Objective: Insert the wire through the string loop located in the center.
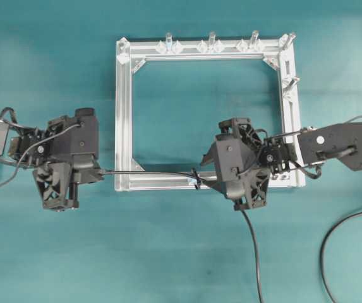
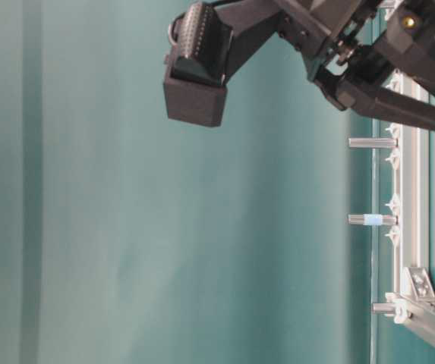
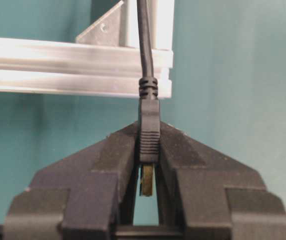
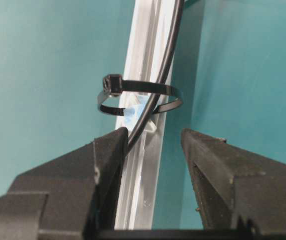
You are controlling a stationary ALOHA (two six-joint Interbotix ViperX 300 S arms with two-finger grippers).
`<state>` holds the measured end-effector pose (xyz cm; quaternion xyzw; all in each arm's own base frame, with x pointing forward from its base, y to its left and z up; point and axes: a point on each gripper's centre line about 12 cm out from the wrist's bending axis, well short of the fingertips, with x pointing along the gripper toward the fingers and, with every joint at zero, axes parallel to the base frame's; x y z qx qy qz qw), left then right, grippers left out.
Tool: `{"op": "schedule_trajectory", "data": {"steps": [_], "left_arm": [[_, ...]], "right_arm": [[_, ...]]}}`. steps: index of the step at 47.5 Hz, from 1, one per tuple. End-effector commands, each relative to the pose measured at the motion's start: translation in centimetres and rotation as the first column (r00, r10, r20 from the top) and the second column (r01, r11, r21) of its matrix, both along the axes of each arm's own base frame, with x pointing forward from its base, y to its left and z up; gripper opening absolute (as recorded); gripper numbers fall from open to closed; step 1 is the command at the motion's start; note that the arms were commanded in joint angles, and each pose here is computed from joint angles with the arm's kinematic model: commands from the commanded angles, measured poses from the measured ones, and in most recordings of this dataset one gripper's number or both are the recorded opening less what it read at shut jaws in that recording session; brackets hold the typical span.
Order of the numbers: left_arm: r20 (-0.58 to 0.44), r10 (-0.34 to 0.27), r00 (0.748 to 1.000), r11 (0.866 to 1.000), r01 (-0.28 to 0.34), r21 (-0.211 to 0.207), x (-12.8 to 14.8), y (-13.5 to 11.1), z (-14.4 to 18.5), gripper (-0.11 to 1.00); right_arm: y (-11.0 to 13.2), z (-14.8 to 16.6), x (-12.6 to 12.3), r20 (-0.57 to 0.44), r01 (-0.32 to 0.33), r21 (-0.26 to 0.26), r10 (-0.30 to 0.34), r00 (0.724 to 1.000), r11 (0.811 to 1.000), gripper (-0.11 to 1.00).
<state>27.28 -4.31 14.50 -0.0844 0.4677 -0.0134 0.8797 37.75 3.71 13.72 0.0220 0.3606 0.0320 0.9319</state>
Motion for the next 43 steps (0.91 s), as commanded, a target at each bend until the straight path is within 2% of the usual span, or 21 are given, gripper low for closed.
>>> {"op": "schedule_trajectory", "data": {"steps": [1,7,27,43], "left_arm": [[0.031,-0.005,0.999,1.0,0.005,-0.008,0.3,-0.3,0.7,0.1],[0.034,-0.004,0.999,1.0,0.004,-0.007,0.5,-0.3,0.4,0.1],[-0.075,-0.014,0.997,1.0,0.015,0.01,-0.2,-0.6,-3.0,0.1],[-0.058,-0.014,0.998,1.0,0.014,0.007,-0.2,-0.6,-2.6,0.1]], "right_arm": [[0.1,1.4,0.2,0.04,-0.002,0.004,0.002,0.999,1.0,0.5],[0.1,1.4,0.3,0.041,-0.003,0.003,0.003,0.999,1.0,0.5],[0.1,1.5,0.4,0.044,-0.002,0.005,0.002,0.999,1.0,0.5],[0.1,1.5,0.3,0.043,-0.002,0.004,0.002,0.999,1.0,0.5]]}}
